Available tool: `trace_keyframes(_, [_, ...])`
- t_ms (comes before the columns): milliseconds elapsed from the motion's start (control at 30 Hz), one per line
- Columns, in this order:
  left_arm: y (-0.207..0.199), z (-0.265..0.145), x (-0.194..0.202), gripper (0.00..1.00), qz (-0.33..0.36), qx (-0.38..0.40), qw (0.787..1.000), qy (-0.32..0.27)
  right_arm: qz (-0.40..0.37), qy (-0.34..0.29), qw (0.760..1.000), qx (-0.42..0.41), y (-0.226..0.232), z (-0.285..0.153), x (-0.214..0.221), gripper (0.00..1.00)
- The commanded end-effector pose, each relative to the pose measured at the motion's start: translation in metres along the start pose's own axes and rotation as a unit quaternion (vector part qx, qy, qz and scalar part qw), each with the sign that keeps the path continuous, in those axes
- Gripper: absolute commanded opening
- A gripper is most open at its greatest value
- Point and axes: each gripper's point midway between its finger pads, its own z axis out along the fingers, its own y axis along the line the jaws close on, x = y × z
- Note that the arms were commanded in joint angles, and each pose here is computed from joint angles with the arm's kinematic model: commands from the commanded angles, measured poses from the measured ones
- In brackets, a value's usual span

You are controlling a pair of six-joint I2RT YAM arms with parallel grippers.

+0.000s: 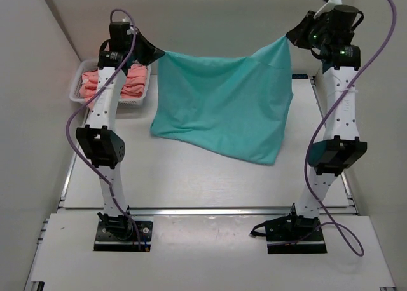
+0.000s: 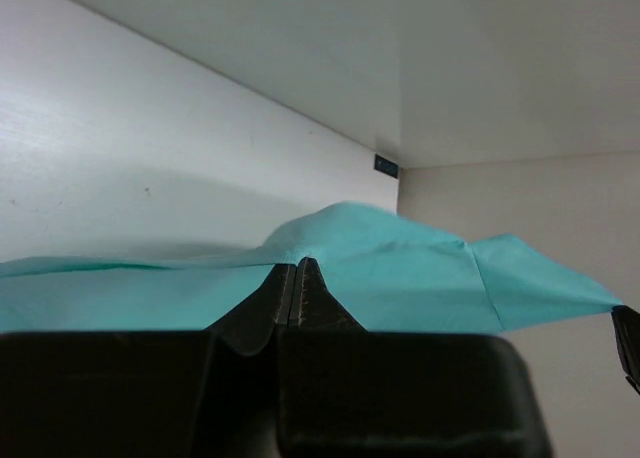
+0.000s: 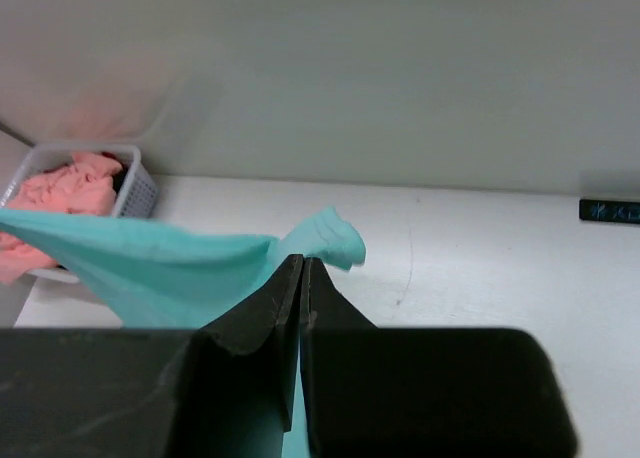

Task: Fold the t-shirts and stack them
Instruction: Flatten the tshirt out

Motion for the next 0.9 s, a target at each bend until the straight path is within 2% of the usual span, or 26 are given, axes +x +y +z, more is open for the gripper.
trace_keyframes(0, [-0.095,-0.095,-0.054,0.0,0.044,0.138,0.986,-0.089,-0.08,-0.196,0.975,-0.071,0.07,-0.1,-0.127,0.01])
trace_keyframes(100, [-0.111,-0.138,-0.065,0.0,0.051,0.171,0.976,-0.122,-0.077,-0.21,0.971,-0.083,0.077,-0.125,-0.135,0.0])
trace_keyframes(233, [-0.103,-0.155,-0.055,0.0,0.063,0.156,0.978,-0.121,-0.08,-0.178,0.979,-0.066,0.071,-0.136,-0.116,0.0])
trace_keyframes(300, [-0.095,-0.163,-0.04,0.0,0.077,0.14,0.981,-0.11,-0.063,-0.136,0.987,-0.056,0.06,-0.123,-0.086,0.0])
trace_keyframes(367, [-0.062,-0.144,-0.016,0.0,0.065,0.105,0.989,-0.079,-0.071,-0.11,0.99,-0.043,0.063,-0.12,-0.063,0.0])
trace_keyframes(400, [-0.066,-0.157,-0.009,0.0,0.073,0.116,0.987,-0.086,-0.07,-0.082,0.993,-0.041,0.061,-0.108,-0.041,0.0])
trace_keyframes(433, [-0.039,-0.14,0.01,0.0,0.055,0.09,0.993,-0.059,-0.064,-0.059,0.996,-0.032,0.06,-0.108,-0.02,0.0])
trace_keyframes(467, [-0.018,-0.14,0.026,0.0,0.045,0.074,0.995,-0.051,-0.073,-0.056,0.995,-0.035,0.068,-0.112,-0.012,0.0])
trace_keyframes(500, [-0.017,-0.152,0.031,0.0,0.045,0.078,0.994,-0.057,-0.066,-0.022,0.997,-0.035,0.064,-0.104,0.019,0.0])
trace_keyframes(533, [0.008,-0.146,0.054,0.0,0.029,0.058,0.998,-0.024,-0.054,0.007,0.998,-0.027,0.055,-0.103,0.05,0.0])
trace_keyframes(567, [0.038,-0.136,0.076,0.0,0.01,0.027,1.0,0.002,-0.054,0.002,0.998,-0.033,0.061,-0.116,0.055,0.01])
trace_keyframes(600, [0.046,-0.141,0.086,0.0,0.006,0.016,1.0,0.007,-0.041,0.029,0.998,-0.025,0.054,-0.121,0.087,0.0])
trace_keyframes(633, [0.072,-0.139,0.11,0.0,-0.009,-0.006,0.999,0.032,-0.024,0.071,0.997,-0.027,0.049,-0.118,0.128,0.0])
trace_keyframes(700, [0.126,-0.134,0.158,0.0,-0.038,-0.061,0.994,0.077,-0.017,0.105,0.994,-0.019,0.047,-0.138,0.169,0.0])
trace_keyframes(733, [0.132,-0.137,0.167,0.0,-0.044,-0.062,0.994,0.081,0.0,0.14,0.99,-0.006,0.035,-0.142,0.202,0.0])
trace_keyframes(767, [0.16,-0.137,0.184,0.0,-0.058,-0.093,0.99,0.092,0.012,0.173,0.985,-0.002,0.03,-0.151,0.233,0.0])
trace_keyframes(867, [0.206,-0.146,0.224,0.0,-0.076,-0.143,0.979,0.121,0.044,0.238,0.97,0.016,0.02,-0.176,0.292,0.0])
